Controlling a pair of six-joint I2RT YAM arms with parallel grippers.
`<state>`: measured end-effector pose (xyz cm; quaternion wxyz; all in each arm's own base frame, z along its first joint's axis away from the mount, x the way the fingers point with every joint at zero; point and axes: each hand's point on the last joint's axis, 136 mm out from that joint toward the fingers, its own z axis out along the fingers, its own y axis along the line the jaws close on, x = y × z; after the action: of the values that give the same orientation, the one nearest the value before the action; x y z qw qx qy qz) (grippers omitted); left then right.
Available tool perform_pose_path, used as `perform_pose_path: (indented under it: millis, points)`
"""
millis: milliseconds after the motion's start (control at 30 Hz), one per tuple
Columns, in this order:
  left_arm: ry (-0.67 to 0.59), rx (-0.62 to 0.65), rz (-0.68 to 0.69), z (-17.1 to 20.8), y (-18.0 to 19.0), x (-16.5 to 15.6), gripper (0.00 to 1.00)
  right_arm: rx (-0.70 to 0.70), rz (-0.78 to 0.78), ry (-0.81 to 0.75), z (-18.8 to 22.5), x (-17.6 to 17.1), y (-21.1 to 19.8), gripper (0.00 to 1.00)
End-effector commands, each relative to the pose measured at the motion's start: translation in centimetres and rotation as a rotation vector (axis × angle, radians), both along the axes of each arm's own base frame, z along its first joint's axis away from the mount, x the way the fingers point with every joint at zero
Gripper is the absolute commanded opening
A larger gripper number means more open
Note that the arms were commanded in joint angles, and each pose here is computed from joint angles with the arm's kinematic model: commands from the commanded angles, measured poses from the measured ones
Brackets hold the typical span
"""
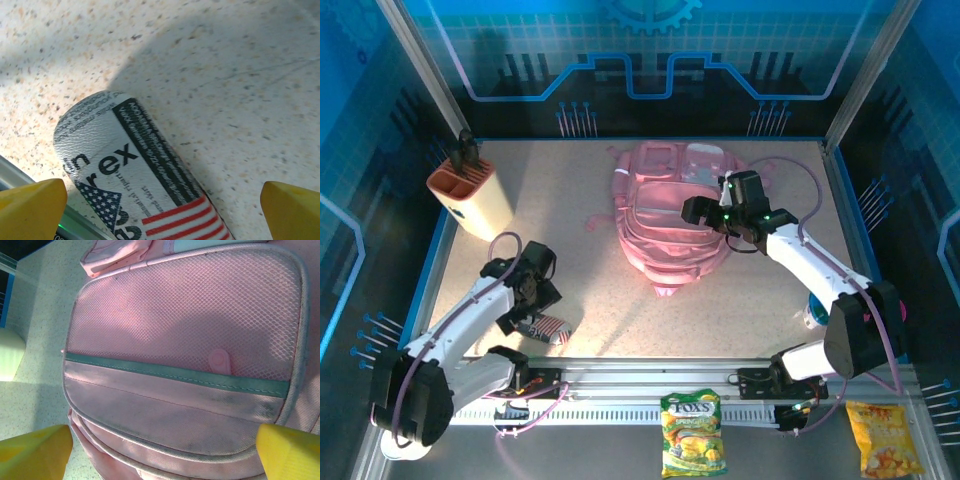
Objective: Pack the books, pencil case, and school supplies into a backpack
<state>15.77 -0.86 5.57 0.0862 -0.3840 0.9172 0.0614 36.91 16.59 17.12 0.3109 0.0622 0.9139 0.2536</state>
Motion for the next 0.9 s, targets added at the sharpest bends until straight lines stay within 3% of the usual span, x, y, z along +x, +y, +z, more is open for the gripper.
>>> perform_pose_path:
  millis: [0,233,500,867]
  points:
    - [0.034,0.055,0.132,-0.9,1.5,-1.5,0.99,0.001,0.023,-0.022,1.1,0.4,0.8,0.95]
    - [0.022,-0.027,0.187,-3.2,0.4,-1.0,0.98,0.011,0.023,-0.021,1.2,0.4,1.0,0.95]
    - [-0.024,-0.128,0.143,-3.8,-1.5,1.2,0.86,0.020,0.024,-0.021,1.5,0.4,1.4,0.94]
    - [0.007,-0.097,0.182,-4.6,-1.0,0.5,0.77,0.015,0.018,-0.022,1.4,0.3,1.2,0.93]
